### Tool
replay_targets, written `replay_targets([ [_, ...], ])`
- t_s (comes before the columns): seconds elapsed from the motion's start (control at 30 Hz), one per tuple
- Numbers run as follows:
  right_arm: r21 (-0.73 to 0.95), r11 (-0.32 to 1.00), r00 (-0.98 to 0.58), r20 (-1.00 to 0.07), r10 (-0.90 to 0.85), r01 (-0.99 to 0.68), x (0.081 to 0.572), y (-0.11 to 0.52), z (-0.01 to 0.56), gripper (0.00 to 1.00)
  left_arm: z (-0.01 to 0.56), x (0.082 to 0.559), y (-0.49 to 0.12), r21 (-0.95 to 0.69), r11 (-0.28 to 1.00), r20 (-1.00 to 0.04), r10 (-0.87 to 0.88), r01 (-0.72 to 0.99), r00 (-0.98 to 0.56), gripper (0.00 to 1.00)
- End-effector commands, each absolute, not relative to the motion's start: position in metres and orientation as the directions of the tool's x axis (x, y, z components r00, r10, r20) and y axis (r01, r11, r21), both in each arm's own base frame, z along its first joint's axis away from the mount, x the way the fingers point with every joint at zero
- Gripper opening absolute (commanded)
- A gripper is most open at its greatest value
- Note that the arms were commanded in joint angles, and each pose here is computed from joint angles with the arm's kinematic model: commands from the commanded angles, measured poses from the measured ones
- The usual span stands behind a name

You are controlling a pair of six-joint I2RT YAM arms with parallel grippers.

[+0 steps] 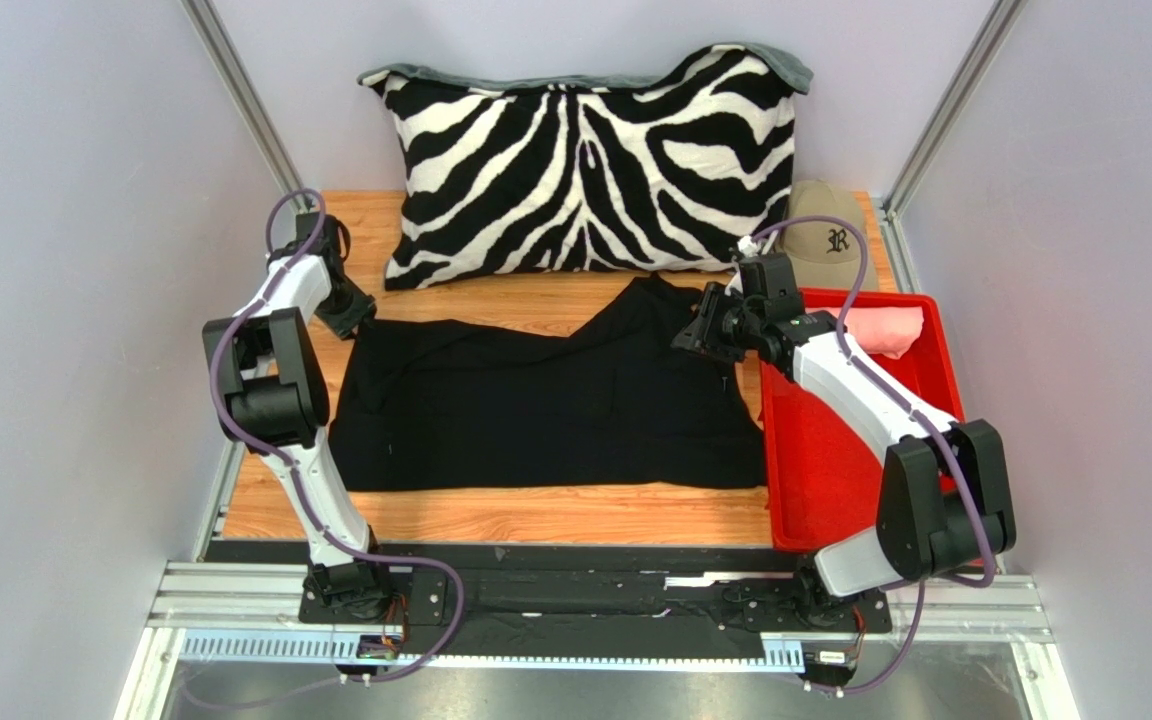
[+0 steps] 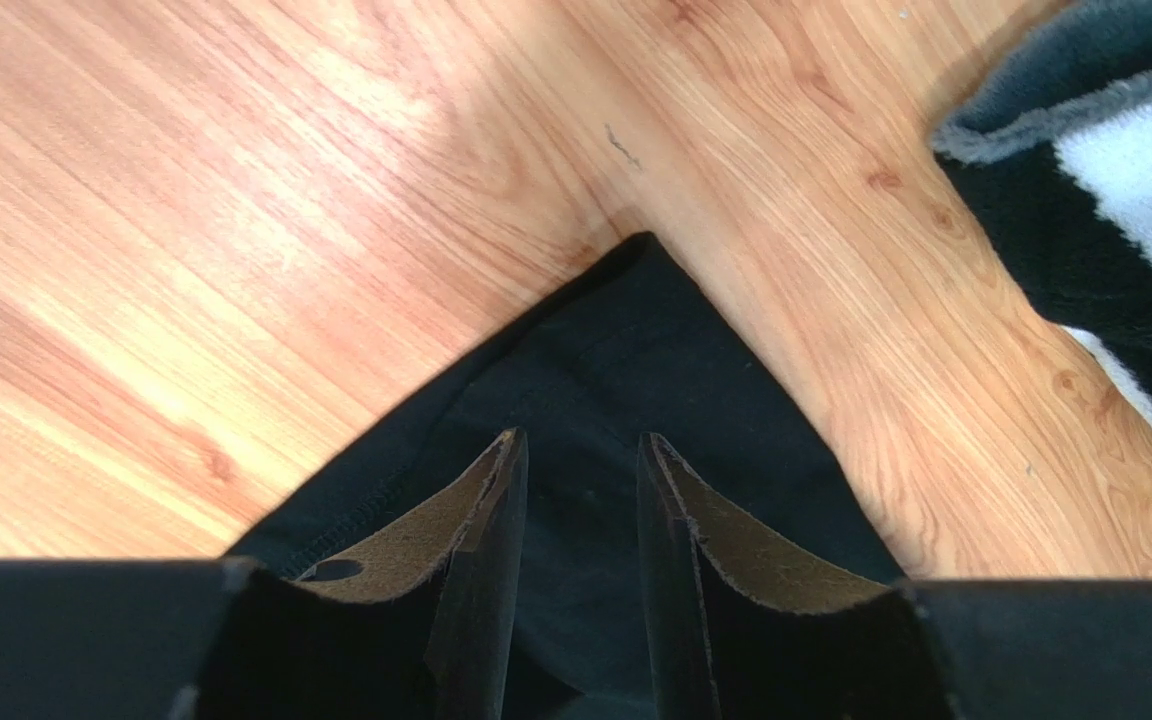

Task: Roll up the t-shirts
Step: Fold the T-shirt at the center of the board.

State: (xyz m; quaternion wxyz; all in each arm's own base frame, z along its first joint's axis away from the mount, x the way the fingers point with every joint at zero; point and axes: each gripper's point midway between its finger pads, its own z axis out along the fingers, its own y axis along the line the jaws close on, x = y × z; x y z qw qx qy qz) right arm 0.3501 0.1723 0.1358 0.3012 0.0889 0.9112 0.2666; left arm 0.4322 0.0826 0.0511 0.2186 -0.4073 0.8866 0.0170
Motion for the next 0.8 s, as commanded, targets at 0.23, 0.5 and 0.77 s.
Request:
replay_targets([
  [0.23,0.578,0.816,-0.816,-0.483,0.317,-0.025,0.353,0.184,0.130,0.35,0.048,0.435,0.098,-0.111,0.636,-0.401,-0.732,-0.764,-0.551,0.40],
  [0.5,0.579,0.815,-0.822,-0.475,0.313,-0.024,0.353,0.185,0.125,0.35,0.041,0.445,0.100,-0.106,0.635,-0.394,-0.733,-0.765,-0.554,0.39],
  [0.77,0.578,0.816,-0.823,-0.475,0.312,-0.024,0.354,0.185,0.124,0.35,0.039,0.445,0.101,-0.101,0.634,-0.389,-0.735,-0.767,-0.556,0.32],
])
